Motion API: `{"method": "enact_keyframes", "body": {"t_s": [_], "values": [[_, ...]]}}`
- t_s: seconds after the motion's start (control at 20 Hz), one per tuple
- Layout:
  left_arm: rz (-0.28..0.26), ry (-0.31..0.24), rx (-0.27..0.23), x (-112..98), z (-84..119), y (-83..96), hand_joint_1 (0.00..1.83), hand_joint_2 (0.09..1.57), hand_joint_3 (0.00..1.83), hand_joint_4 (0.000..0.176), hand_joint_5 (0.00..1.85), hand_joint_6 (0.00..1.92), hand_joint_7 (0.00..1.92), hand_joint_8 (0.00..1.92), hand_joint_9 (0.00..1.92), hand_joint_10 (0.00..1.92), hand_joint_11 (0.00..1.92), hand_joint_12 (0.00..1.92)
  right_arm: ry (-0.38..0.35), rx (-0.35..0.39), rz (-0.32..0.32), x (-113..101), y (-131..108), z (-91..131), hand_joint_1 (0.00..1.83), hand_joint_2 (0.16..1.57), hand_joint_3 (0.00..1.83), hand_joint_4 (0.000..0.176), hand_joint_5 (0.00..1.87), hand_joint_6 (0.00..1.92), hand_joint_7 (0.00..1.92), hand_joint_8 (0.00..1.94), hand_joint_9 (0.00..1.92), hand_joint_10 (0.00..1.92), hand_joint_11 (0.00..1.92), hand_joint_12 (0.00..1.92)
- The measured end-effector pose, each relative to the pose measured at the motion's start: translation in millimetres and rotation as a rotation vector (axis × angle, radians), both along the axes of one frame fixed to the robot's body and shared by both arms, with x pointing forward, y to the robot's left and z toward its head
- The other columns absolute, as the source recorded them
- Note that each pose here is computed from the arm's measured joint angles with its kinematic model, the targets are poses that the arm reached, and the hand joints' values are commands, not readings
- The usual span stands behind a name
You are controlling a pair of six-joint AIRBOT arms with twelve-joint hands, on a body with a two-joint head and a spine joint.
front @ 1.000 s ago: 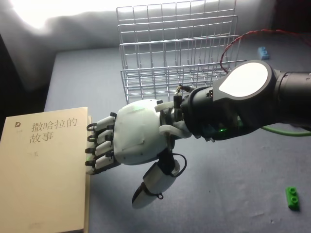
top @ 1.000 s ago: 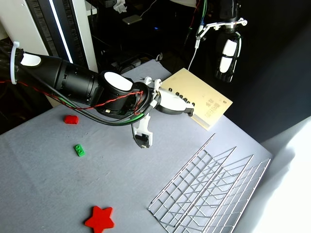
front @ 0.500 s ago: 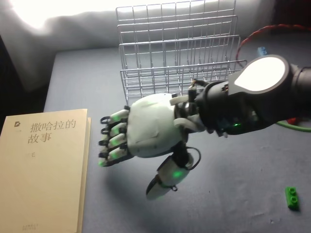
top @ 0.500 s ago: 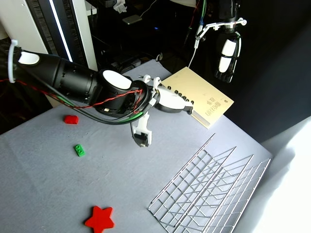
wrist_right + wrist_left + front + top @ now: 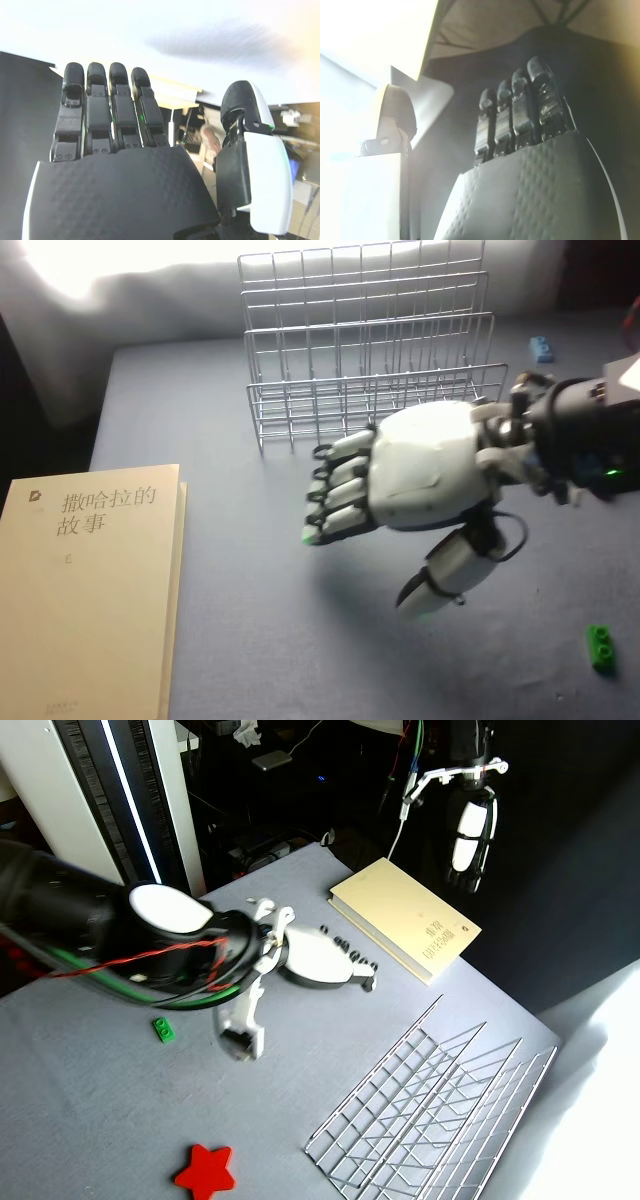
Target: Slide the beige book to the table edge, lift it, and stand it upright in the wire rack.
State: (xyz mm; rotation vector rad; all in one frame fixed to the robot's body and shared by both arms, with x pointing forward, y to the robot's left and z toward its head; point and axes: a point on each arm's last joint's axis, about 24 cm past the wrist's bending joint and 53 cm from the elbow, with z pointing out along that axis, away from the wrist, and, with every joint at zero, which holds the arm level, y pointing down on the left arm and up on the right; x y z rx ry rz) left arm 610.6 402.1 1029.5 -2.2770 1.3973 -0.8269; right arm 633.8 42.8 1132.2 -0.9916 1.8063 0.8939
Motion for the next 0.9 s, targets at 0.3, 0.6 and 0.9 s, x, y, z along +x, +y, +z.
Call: {"method": "enact_keyframes", "body": {"t_s": [0.3,0.6,0.9], "values": [[-0.012,-0.004,-0.02,9.1,-11.4,-12.0,0.9,1.12,0.0,0.0,0.2,0.01,0.13,0.01,0.15,0.01,0.0,0.5,-0.016,0.037,-0.024,7.4,-40.3,31.4,0.25,1.09,0.0,0.0,0.2,0.0,0.19,0.0,0.19,0.0,0.0,0.56],[-0.018,0.0,-0.026,12.4,-18.2,-17.1,0.95,1.09,0.0,0.0,0.22,0.01,0.17,0.01,0.18,0.01,0.0,0.51,-0.032,0.032,-0.01,4.3,-63.0,41.9,0.27,1.1,0.0,0.0,0.19,0.0,0.19,0.0,0.19,0.0,0.0,0.57],[-0.017,-0.011,-0.026,20.3,-18.5,-16.2,0.91,1.11,0.01,0.0,0.21,0.0,0.14,0.0,0.14,0.0,0.0,0.45,-0.029,0.05,0.015,-4.9,-92.7,59.7,0.23,1.1,0.0,0.0,0.16,0.0,0.16,0.0,0.16,0.0,0.0,0.49]]}}
